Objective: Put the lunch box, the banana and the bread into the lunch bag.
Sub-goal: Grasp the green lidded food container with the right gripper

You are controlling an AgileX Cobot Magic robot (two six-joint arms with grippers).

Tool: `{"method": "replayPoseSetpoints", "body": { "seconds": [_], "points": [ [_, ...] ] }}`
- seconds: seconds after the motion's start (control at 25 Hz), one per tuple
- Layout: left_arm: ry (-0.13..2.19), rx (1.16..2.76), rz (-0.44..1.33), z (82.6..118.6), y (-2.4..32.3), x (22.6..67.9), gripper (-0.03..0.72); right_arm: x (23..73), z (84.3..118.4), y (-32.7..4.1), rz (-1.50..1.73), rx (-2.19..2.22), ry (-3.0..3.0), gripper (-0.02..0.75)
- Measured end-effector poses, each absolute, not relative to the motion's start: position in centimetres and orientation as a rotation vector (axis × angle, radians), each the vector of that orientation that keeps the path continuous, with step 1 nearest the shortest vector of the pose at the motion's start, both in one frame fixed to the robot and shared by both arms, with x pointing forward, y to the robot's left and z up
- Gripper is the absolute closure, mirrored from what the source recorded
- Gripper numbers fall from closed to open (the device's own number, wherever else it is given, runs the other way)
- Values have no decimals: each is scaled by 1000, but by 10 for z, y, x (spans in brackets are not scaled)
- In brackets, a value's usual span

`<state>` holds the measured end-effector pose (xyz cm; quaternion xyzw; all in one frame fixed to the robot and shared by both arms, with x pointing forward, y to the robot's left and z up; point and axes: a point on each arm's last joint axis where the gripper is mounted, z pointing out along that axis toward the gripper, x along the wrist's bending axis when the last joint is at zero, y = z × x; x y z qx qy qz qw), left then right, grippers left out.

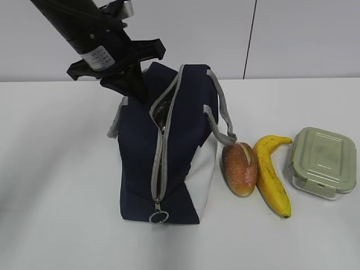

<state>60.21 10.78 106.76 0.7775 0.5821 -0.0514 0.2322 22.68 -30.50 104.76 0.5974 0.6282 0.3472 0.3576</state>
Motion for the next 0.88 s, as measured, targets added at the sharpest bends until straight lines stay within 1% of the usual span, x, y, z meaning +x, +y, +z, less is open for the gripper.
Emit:
{"method": "replayPoseSetpoints", "body": {
  "seconds": [0.12, 0.24, 0.44, 0.56, 0.88],
  "points": [
    [1600, 2135, -142, 1067, 108, 602, 680, 230, 1048, -304, 888, 1557, 1640, 335],
    [1600, 2134, -141, 1067, 108, 602, 680, 246, 1048, -303, 816, 1617, 1709, 343],
    [1601, 2137, -143, 1067, 108, 602, 680, 286, 1050, -301, 688, 1722, 1788, 344],
    [1601, 2139, -146, 1067, 108, 602, 680, 312, 1050, -299, 677, 1759, 1788, 345],
    [1602, 2140, -147, 1067, 108, 602, 680, 376, 1031, -292, 654, 1836, 1828, 346]
  ]
}}
